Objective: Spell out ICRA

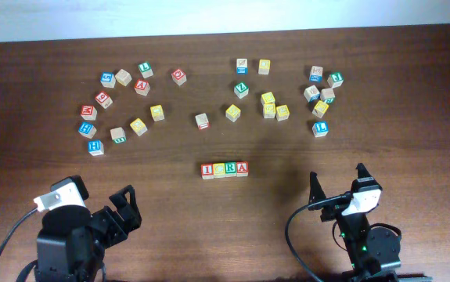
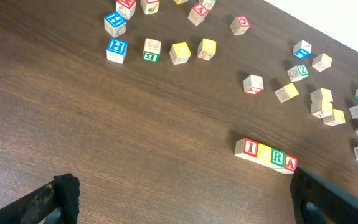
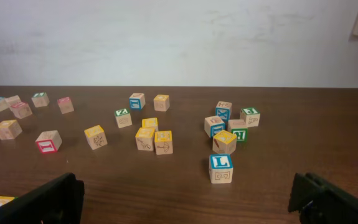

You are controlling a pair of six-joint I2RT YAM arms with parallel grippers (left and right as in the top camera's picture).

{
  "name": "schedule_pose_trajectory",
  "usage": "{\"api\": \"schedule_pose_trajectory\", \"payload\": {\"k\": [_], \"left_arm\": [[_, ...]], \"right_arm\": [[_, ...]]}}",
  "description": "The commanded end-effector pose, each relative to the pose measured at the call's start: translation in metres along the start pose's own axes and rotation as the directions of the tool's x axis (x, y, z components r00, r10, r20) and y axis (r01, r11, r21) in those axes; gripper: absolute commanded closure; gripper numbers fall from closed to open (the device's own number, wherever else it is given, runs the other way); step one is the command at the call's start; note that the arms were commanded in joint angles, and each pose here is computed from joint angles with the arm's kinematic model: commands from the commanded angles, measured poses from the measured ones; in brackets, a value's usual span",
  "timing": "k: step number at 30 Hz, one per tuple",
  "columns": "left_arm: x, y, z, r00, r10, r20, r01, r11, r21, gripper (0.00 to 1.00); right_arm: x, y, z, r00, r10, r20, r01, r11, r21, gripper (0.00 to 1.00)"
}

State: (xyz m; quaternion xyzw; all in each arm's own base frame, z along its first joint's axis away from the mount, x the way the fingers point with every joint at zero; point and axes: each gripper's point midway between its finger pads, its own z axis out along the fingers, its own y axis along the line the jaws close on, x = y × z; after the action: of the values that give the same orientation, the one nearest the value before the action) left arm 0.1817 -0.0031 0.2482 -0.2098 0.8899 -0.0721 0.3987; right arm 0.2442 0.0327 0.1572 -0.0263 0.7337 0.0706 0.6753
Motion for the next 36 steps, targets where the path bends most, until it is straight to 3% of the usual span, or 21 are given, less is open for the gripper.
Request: {"api": "schedule_pose_trajectory", "payload": {"k": [1,36], "left_arm": [[0.0,0.003,0.0,1.0,-0.011,0.007,0.011,1.0,-0.012,0.01],[0.0,0.003,0.0,1.0,-0.011,0.007,0.011,1.0,-0.012,0.01]], "right_arm": [[0.002,-0.005,0.0,1.0,-0.008,-0.001,0.008,1.0,0.023,0.02],[0.002,-0.013,-0.001,0.999,-0.034,-0.002,0.034,0.998,0.06,0.02]]}}
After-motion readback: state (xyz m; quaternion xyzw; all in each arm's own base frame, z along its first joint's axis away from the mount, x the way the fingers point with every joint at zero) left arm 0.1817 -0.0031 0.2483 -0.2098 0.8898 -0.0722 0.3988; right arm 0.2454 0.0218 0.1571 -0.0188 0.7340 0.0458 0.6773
